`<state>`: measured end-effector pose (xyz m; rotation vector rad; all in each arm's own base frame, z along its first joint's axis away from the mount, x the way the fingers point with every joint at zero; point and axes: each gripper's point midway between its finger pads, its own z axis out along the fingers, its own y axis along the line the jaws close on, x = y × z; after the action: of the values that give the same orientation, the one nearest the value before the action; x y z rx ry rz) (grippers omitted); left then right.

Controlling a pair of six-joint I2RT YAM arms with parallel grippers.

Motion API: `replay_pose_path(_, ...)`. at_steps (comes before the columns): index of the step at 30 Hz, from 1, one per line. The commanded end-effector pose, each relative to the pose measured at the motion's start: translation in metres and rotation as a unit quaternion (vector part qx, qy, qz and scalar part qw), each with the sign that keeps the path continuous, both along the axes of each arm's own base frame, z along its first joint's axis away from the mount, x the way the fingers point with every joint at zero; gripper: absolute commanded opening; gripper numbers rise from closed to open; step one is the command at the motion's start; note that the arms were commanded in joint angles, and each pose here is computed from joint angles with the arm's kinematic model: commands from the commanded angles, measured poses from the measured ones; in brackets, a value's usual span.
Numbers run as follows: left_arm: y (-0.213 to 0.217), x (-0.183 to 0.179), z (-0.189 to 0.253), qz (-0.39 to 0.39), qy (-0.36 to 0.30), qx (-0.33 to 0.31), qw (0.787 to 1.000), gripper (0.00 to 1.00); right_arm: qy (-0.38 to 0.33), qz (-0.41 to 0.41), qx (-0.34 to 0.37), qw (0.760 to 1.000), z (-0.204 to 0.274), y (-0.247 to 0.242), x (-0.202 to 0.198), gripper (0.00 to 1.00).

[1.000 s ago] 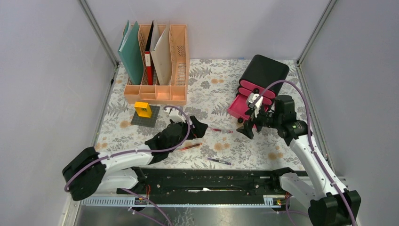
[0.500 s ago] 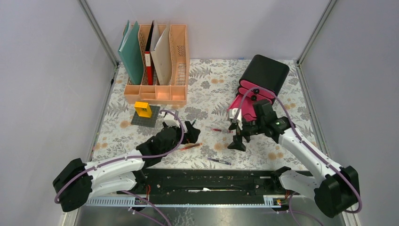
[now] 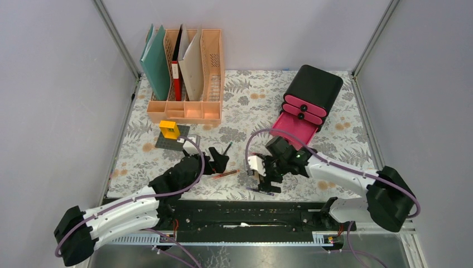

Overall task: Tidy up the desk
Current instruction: Pick up the stationery from the center of the board.

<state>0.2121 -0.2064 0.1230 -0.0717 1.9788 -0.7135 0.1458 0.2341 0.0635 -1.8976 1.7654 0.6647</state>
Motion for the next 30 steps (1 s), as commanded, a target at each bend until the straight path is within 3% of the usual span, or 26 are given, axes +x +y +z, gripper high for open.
replay_pose_path(1, 0.014, 0.001, 0.002, 0.028, -0.003, 0.001, 1.0, 0.99, -0.039, 0.022, -0.044, 0.998, -0.017, 0.007, 0.001, 0.89)
replay_pose_path(14, 0.023, -0.002, 0.0, 0.043, 0.004, 0.002, 0.999, 0.99, -0.064, 0.058, -0.133, 0.987, -0.053, 0.019, -0.014, 0.54)
replay_pose_path(27, 0.023, -0.005, -0.003, 0.04, 0.009, -0.007, 0.999, 0.99, -0.104, 0.028, -0.179, 0.978, -0.052, 0.012, 0.006, 0.06)
replay_pose_path(30, 0.022, -0.006, -0.003, 0.038, 0.009, -0.013, 0.999, 0.99, -0.106, 0.029, -0.184, 0.977, -0.047, 0.011, 0.009, 0.02)
